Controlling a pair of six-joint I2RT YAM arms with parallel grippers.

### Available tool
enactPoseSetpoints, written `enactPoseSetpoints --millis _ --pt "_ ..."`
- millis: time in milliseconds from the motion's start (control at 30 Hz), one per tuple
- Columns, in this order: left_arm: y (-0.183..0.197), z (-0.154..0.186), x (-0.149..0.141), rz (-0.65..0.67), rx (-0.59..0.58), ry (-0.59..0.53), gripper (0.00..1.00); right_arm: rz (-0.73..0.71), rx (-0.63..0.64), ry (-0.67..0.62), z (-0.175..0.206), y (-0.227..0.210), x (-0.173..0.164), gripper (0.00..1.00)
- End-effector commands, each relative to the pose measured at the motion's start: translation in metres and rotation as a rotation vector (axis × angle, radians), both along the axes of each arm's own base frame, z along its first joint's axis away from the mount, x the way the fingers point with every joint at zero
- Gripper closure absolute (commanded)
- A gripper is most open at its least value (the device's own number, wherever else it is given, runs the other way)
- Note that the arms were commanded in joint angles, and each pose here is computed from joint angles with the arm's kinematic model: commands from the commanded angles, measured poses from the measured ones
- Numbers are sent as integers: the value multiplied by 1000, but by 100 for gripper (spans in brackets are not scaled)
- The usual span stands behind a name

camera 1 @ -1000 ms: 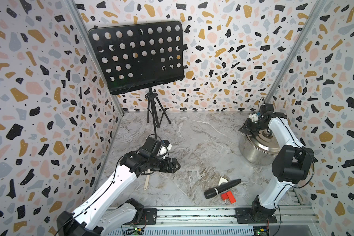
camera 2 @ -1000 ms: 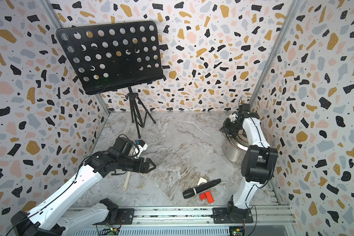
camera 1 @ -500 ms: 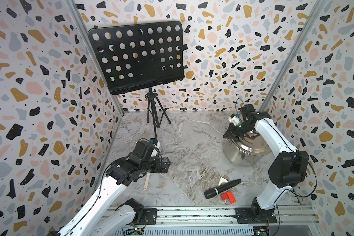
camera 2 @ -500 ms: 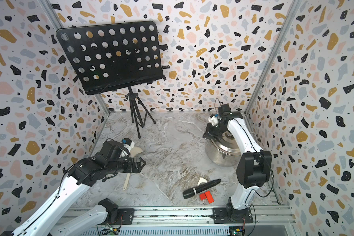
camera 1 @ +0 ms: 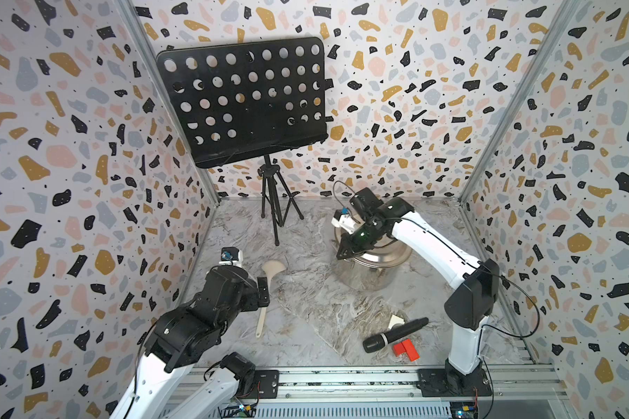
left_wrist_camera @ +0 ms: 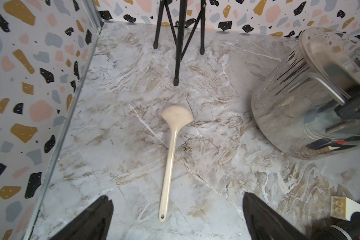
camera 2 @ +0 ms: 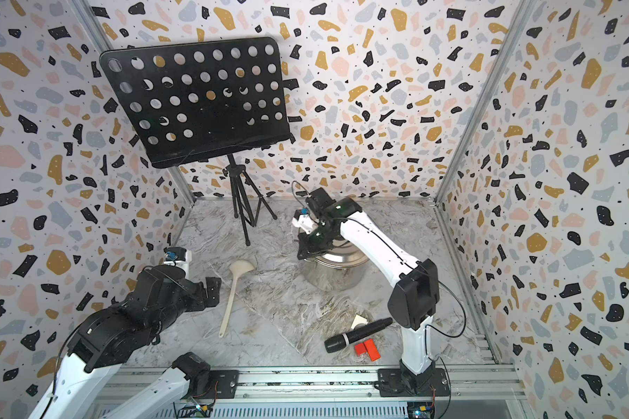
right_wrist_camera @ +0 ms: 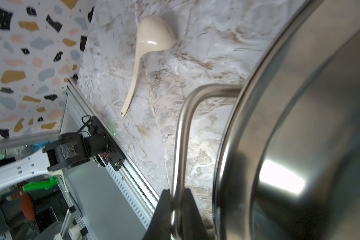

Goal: Stir the soup with a spoon
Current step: Move the pan to the center of the board.

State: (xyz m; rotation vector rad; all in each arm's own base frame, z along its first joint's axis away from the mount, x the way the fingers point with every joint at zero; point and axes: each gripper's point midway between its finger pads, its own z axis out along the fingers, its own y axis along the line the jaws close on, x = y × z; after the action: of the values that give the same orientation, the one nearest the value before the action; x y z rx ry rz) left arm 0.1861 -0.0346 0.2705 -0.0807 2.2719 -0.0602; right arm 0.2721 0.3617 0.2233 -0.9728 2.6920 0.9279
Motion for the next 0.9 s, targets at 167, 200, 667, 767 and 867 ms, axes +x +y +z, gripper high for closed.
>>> enactPoseSetpoints --millis 167,200,667,767,867 --pt "12 10 -3 25 34 -52 0 262 27 -114 25 30 -59 100" --pt "11 10 -2 19 35 -55 0 272 25 -111 23 32 -62 100" --pt "-9 -3 7 -6 -70 -63 0 226 -105 -172 4 13 -56 66" --pt "-13 -5 9 -12 -98 -69 1 218 -76 -192 19 11 -58 59" --pt "-11 -5 10 0 -88 -77 0 214 -9 -233 50 7 -65 51"
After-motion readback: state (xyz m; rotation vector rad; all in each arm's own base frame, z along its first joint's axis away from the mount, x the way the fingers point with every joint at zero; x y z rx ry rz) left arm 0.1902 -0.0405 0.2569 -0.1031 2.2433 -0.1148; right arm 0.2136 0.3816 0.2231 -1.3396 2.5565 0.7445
